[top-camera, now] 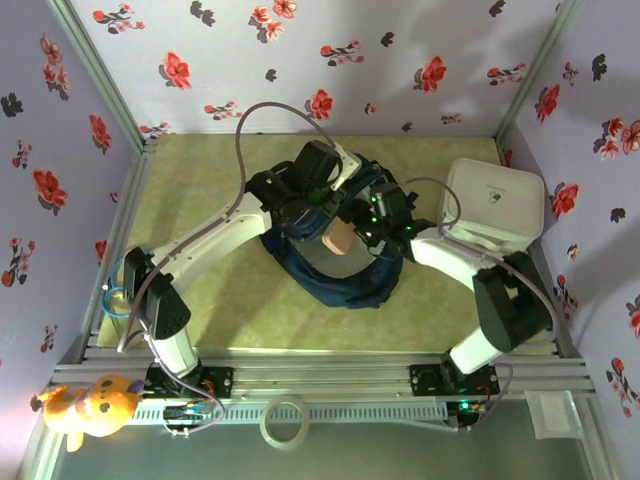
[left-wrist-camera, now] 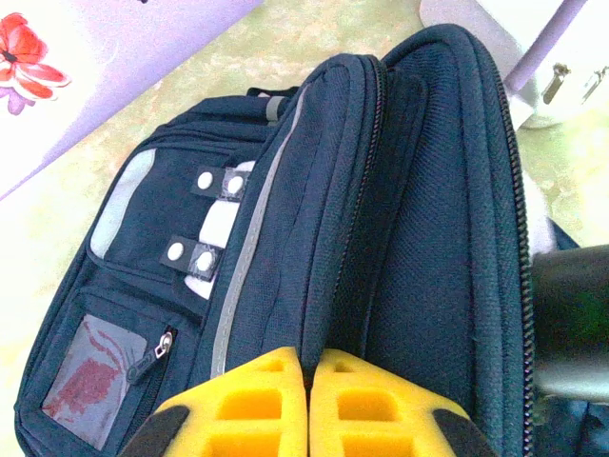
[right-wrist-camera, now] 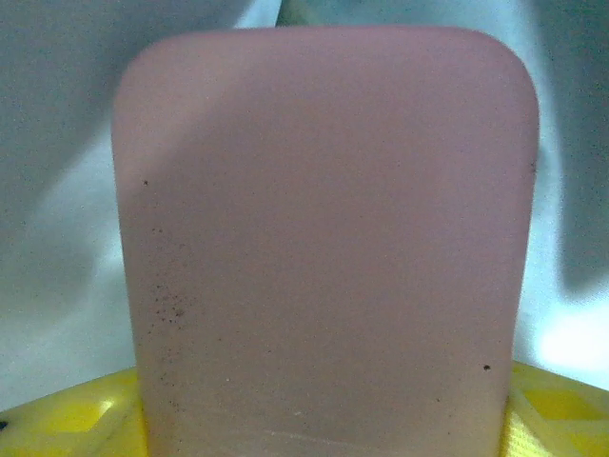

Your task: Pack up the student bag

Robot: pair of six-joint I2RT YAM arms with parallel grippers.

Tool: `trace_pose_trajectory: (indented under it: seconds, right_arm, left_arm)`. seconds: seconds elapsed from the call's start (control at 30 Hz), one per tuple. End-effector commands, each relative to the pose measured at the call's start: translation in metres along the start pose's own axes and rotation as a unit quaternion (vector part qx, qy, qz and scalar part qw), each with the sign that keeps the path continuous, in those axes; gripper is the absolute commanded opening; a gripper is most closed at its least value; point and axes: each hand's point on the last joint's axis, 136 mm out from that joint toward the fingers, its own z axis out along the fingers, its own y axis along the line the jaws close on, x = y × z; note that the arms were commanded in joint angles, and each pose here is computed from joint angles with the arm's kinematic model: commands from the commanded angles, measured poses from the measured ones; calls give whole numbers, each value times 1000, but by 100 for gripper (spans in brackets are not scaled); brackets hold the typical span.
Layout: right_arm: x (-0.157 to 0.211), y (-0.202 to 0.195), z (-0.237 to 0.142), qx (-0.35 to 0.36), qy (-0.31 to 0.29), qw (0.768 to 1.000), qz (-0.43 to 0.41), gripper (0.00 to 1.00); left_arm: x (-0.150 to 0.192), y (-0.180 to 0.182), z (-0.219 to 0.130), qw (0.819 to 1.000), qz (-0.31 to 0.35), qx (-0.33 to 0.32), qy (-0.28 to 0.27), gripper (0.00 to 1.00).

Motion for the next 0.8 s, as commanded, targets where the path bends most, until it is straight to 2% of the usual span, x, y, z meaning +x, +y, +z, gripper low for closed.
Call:
trace_pose_trajectory:
  seconds: [0.0,0.1,0.27,0.37,0.53,0.77]
  right_arm:
    - [-16,34,12,-52,-25,998,27,63]
    - [-25,41,27,-59,-39,997,27,67]
    - [-30,61,38,-110,-43,993,10,86]
    - [-28,62,35,-124,-44,991,7,88]
    - [-20,48,28,-114,-38,993,10,80]
    - [-1,19,26,-78,-24,996,21,59]
  left_arm:
    - [-80,24,-41,988,-71,-13,-139,0]
    - [-82,32,-38,986,-87,-17,-141,0]
    - [-80,38,-30,987,-95,-18,-129,0]
    - [-75,39,-27,988,-94,-16,-119,0]
    - [-70,37,-22,990,-93,-9,-110,0]
    - [-64,31,-17,991,-91,3,-103,0]
